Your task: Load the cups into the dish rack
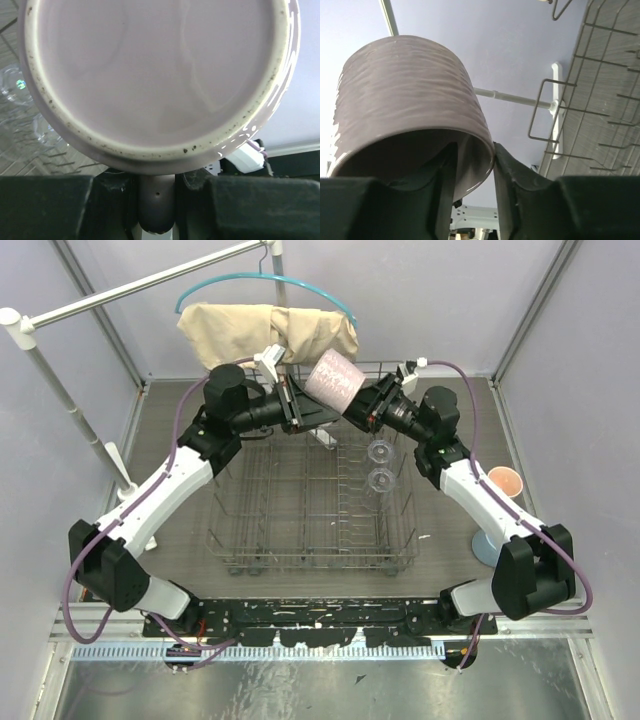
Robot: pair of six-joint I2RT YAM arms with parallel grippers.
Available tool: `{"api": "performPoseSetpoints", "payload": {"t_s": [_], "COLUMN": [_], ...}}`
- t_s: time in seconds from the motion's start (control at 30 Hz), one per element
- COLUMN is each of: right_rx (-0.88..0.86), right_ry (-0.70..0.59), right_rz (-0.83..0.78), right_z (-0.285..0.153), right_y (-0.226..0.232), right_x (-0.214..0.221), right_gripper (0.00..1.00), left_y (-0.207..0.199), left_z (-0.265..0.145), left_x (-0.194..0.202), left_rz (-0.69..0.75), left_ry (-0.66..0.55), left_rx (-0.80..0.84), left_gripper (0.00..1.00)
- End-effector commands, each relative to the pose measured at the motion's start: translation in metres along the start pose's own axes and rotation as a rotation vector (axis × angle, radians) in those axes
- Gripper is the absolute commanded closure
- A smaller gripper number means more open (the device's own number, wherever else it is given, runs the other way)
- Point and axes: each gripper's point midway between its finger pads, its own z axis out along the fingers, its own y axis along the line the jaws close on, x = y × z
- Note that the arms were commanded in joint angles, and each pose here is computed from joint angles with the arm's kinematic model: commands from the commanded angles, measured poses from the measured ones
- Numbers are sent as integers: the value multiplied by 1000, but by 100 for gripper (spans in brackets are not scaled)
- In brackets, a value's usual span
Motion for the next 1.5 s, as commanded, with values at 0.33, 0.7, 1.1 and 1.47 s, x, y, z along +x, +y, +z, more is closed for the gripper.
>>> {"api": "performPoseSetpoints", "payload": {"t_s": [0.33, 0.7, 1.1, 1.47], "right_rx": [21, 104, 197, 232], "right_ry": [-73, -69, -40, -48], "right_rz": [-196, -256, -453, -529], "right_z": [-36, -50, -57, -71], "right_y": [3, -21, -5, 1], "right_x": [-23, -37, -41, -39], "right_gripper": [41, 24, 0, 0], "left_y": [19, 38, 79, 134], "left_z": [-29, -33, -59, -86], "left_x": [-1, -12, -35, -64], "left_rz": [220, 307, 506, 417], "left_ry": [-18, -23, -17, -151], "left_rx": [-200, -313, -601, -935], "left_gripper": [100, 100, 100, 100]}}
